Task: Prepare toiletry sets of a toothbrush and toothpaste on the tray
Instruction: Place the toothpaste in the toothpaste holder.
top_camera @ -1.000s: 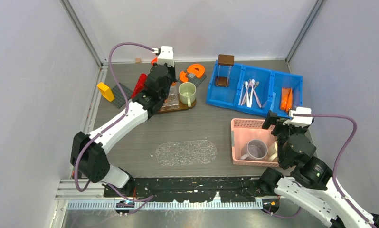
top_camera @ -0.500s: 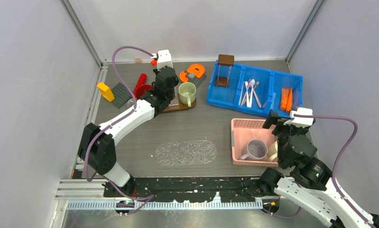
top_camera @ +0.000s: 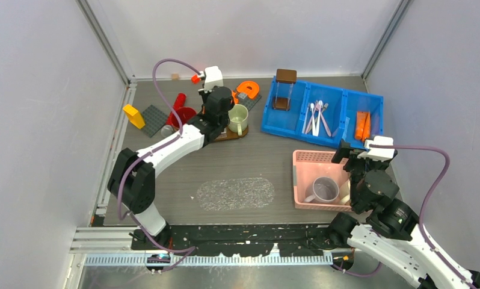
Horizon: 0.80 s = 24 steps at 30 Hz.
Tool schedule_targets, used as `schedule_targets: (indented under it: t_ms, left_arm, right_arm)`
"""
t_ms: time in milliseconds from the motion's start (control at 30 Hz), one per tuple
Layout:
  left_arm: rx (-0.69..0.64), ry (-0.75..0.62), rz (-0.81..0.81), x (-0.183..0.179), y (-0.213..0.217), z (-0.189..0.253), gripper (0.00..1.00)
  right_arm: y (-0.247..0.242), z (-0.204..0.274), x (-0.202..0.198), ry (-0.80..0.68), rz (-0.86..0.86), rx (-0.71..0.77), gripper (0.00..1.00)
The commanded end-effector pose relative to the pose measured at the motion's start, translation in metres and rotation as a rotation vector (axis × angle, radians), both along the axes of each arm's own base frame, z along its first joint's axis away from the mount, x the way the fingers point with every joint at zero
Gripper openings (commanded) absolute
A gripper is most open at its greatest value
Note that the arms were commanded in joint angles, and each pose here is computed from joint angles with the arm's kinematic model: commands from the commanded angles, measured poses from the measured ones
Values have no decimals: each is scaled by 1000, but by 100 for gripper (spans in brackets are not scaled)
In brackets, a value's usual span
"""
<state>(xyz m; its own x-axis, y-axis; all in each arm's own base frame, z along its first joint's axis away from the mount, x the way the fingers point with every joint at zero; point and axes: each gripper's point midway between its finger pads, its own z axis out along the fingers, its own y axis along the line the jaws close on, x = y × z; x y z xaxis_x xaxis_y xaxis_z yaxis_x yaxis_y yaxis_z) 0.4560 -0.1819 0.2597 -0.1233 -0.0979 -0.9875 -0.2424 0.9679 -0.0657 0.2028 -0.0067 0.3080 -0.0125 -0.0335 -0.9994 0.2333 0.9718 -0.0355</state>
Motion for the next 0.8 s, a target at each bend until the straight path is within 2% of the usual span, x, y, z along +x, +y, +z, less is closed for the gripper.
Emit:
schedule_targets:
  t_ms: [0,767]
  left_arm:
    - [-72,-102,66,6,1,33,0]
    - [-38,-89,134,9,-7,-10,0]
  right_arm:
    - [1,3,2,-14,-6,10,89]
    - [3,0,2,-13,8,9,89]
